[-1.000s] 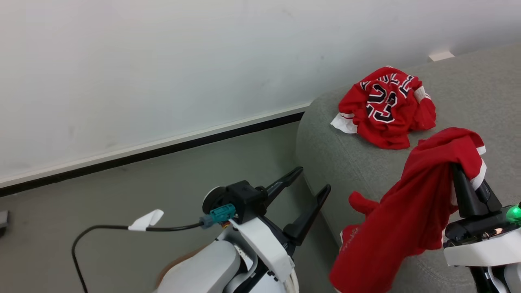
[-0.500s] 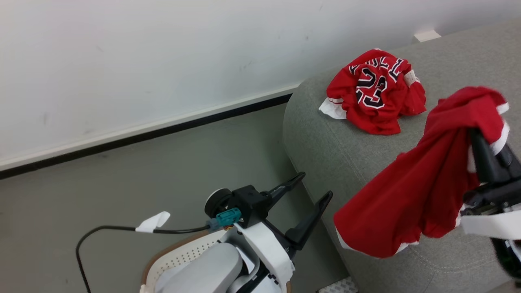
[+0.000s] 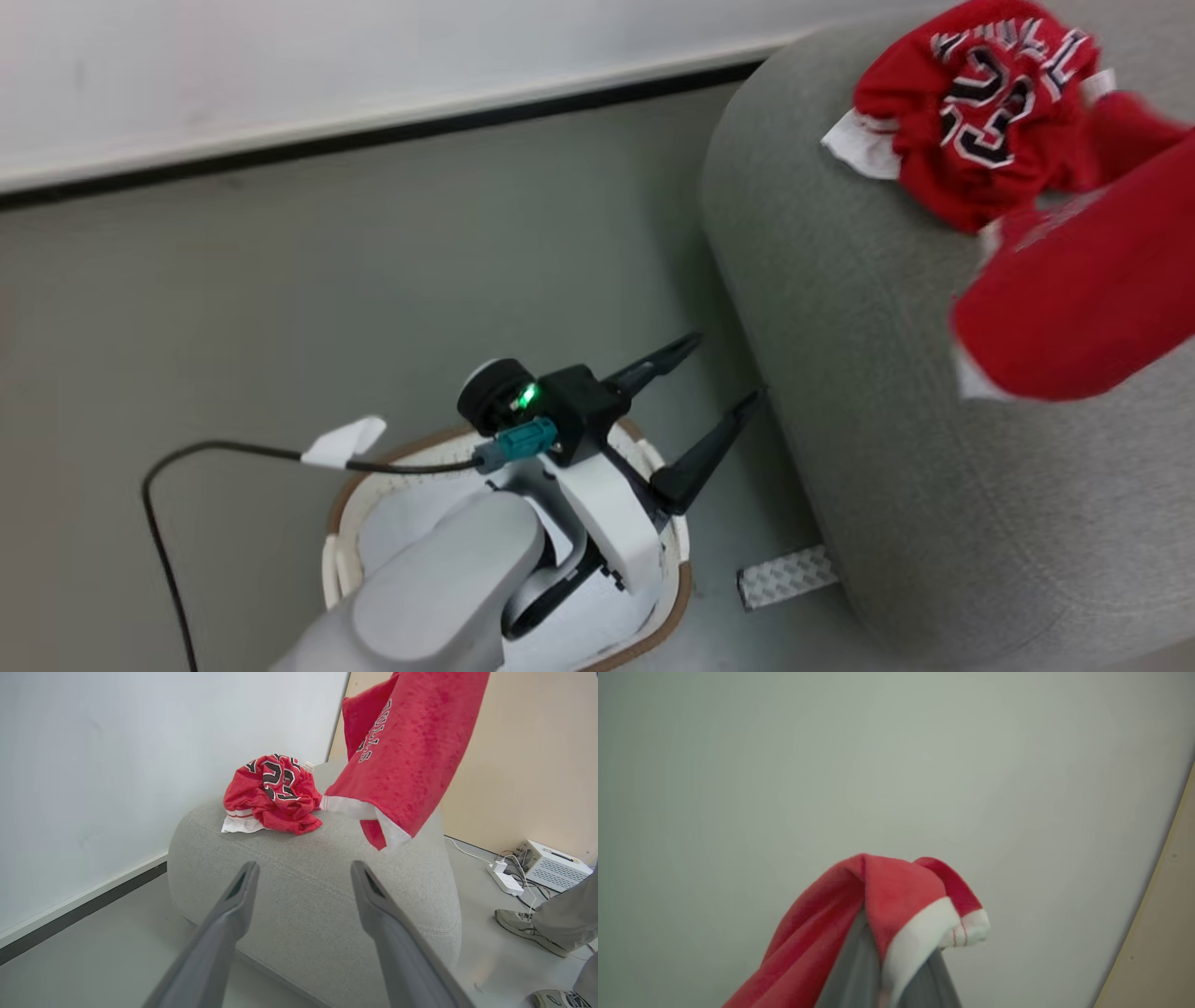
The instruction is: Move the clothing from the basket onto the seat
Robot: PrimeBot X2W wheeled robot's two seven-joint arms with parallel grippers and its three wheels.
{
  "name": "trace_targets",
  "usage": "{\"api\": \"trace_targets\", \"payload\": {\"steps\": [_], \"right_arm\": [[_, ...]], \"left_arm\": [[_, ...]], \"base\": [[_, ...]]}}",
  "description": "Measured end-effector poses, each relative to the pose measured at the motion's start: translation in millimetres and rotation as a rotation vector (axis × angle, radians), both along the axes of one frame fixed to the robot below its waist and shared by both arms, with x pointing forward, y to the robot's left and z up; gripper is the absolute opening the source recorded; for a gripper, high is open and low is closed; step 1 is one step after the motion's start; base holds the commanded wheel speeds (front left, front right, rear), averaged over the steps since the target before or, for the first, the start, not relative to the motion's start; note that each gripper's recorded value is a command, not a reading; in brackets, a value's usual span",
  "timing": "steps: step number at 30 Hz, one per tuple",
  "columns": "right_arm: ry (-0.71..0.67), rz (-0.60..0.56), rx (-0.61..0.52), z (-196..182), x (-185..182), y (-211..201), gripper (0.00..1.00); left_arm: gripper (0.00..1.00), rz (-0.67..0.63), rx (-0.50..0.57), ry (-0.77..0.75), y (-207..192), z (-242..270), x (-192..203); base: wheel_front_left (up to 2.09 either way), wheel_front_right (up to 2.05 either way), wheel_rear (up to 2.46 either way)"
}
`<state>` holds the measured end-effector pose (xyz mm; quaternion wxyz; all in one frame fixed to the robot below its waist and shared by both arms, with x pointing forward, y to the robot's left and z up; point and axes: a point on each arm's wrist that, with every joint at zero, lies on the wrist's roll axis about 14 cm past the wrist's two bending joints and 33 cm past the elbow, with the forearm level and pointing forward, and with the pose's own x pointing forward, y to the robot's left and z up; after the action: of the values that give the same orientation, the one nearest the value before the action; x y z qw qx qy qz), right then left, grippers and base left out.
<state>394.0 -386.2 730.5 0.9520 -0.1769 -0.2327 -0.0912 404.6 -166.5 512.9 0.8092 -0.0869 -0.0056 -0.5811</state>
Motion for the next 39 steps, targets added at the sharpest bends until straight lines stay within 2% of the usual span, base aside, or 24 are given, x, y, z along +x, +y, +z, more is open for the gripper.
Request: {"api": "trace_targets", "payload": {"steps": [3,12,14,17,19,22,23,24,25,26,27,28,35,39], "right_arm": [[0.069,-0.079,0.003,-16,14,-31,0.0],[0.233,-0.253,0.12,-85,59,-98,0.0],[0.33,-0.269,0.138,-119,74,-102,0.0],[0.523,-0.29,0.193,-189,89,-100,0.0],[0.653,-0.306,0.254,-237,92,-96,0.0],[0.815,-0.334,0.324,-288,88,-93,0.0],[0.851,-0.336,0.331,-298,87,-91,0.03],[0.877,-0.34,0.343,-306,86,-90,0.13],[0.902,-0.344,0.351,-311,84,-89,0.3],[0.922,-0.345,0.352,-314,82,-89,0.53],[0.933,-0.347,0.349,-315,80,-89,0.84],[0.943,-0.351,0.354,-314,78,-90,1.0],[0.992,-0.344,0.361,-302,64,-85,1.0],[0.972,-0.297,0.313,-274,63,-76,1.0]], "left_arm": [[1.0,0.009,0.002,0.022,5,-12,12],[1.0,0.036,0.023,0.106,17,-61,41],[1.0,0.042,0.026,0.125,20,-72,47],[1.0,0.051,0.036,0.163,24,-93,54],[1.0,0.055,0.041,0.187,27,-106,55],[1.0,0.071,0.05,0.209,33,-117,55],[1.0,0.081,0.051,0.211,35,-118,57],[1.0,0.089,0.055,0.214,37,-120,58],[1.0,0.095,0.057,0.214,39,-120,59],[1.0,0.101,0.058,0.211,41,-119,59],[1.0,0.104,0.059,0.206,41,-117,60],[1.0,0.107,0.056,0.201,42,-114,60],[1.0,0.126,0.053,0.171,44,-93,55],[1.0,0.153,0.055,0.159,49,-78,48]], "base": [[0.0,0.0,0.0],[0.0,0.0,0.0],[0.0,0.0,0.0],[0.0,0.0,0.0],[0.0,0.0,0.0],[0.0,0.0,0.0],[0.0,0.0,0.0],[0.0,0.0,0.0],[0.0,0.0,0.0],[0.0,0.0,0.0],[0.0,0.0,0.0],[0.0,0.0,0.0],[0.0,0.0,0.0],[0.0,0.0,0.0]]}}
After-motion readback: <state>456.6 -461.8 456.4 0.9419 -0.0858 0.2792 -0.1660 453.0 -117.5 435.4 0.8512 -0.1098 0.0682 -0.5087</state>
